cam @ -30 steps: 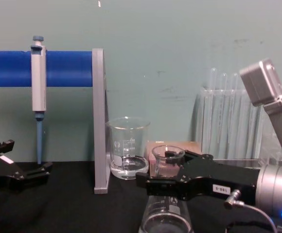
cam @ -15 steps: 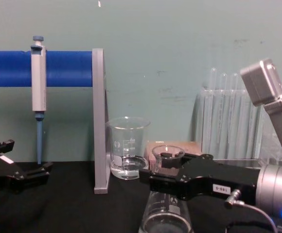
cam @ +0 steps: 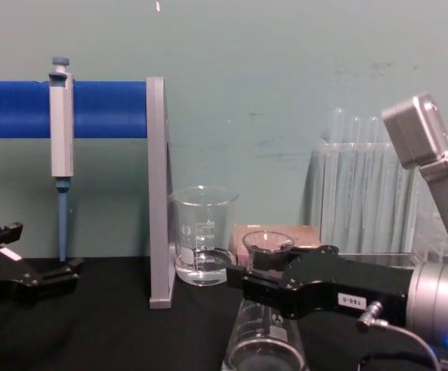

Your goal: Grasp the erlenmeyer flask with one hand, shake it three times, then place it back.

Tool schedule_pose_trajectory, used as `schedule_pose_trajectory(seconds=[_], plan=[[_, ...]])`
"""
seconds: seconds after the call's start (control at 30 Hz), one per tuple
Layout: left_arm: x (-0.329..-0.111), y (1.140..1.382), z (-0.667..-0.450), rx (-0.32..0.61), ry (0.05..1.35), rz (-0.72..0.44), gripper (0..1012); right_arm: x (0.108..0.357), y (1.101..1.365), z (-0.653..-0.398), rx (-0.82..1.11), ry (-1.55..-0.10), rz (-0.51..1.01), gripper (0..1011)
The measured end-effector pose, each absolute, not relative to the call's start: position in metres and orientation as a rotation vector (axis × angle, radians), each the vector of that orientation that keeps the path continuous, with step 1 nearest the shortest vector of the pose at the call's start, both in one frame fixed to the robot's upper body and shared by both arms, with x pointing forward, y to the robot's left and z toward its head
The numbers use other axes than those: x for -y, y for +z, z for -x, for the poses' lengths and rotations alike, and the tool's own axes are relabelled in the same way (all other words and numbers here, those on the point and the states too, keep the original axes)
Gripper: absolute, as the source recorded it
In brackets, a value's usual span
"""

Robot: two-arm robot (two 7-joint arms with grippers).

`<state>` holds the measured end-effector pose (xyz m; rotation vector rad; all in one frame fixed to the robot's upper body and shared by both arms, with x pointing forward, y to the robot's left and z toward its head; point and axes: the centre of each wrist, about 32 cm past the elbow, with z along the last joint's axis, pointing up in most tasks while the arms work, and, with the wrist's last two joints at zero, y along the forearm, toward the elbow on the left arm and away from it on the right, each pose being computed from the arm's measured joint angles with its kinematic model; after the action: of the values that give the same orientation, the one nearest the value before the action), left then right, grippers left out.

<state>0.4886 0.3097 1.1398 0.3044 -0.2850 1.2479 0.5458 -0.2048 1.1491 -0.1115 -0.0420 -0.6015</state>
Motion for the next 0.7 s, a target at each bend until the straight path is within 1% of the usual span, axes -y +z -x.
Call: schedule_pose_trajectory(seconds=[0.33,0.47,0.63,0.7], plan=[[-0.310,1.140,-0.489,0.285,1.248,-0.304,1001,0.206,1.152,-0.545,0.048,-0.605,0.092,448],[-0.310,1.140,-0.489,0.285,1.248,-0.304,1001,0.206,1.160,-0.542,0.060,-0.621,0.079,448],[-0.310,1.140,-0.489,0.285,1.248,-0.304,1001,0.207,1.179,-0.536,0.081,-0.652,0.052,448],[-0.310,1.140,-0.489,0.285,1.248,-0.304,1001,0.207,1.182,-0.535,0.085,-0.655,0.048,448]])
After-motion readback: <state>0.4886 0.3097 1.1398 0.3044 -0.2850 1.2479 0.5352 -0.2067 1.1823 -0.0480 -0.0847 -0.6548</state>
